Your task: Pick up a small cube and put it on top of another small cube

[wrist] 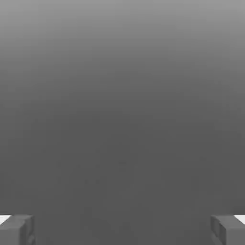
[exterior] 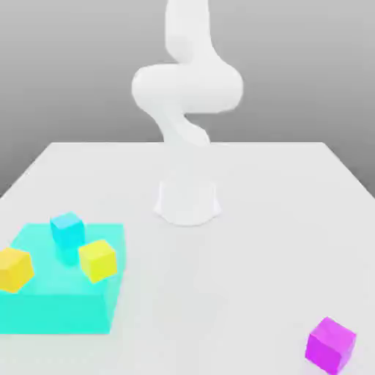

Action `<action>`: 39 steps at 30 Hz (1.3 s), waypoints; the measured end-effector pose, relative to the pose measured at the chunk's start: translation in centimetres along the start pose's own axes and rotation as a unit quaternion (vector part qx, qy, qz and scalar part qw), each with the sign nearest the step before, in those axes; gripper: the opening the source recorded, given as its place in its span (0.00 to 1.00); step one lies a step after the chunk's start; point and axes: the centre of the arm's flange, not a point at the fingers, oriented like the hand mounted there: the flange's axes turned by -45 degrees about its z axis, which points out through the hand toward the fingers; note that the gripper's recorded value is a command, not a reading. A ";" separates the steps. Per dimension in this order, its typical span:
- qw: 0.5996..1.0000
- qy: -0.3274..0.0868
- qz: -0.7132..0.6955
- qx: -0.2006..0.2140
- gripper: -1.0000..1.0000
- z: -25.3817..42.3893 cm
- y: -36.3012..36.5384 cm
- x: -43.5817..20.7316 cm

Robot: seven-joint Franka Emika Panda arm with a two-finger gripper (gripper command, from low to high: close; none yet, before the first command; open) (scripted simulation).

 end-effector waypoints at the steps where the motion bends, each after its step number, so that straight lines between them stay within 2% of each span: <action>1: 1.000 -0.013 0.011 -0.008 0.50 1.8 -0.8 0.0; 9: 0.989 -0.098 0.087 -0.064 0.50 14.9 -5.9 -2.4; 18: 0.963 -0.180 0.167 -0.107 0.50 27.7 -11.1 -9.1; 26: 0.929 -0.252 0.241 -0.126 0.50 35.9 -15.9 -17.7; 34: 0.879 -0.326 0.322 -0.135 0.50 40.5 -20.7 -26.9; 38: 0.872 -0.333 0.332 -0.135 0.50 44.2 -21.2 -30.8; 39: 0.872 -0.334 0.331 -0.135 0.00 44.9 -21.2 -31.6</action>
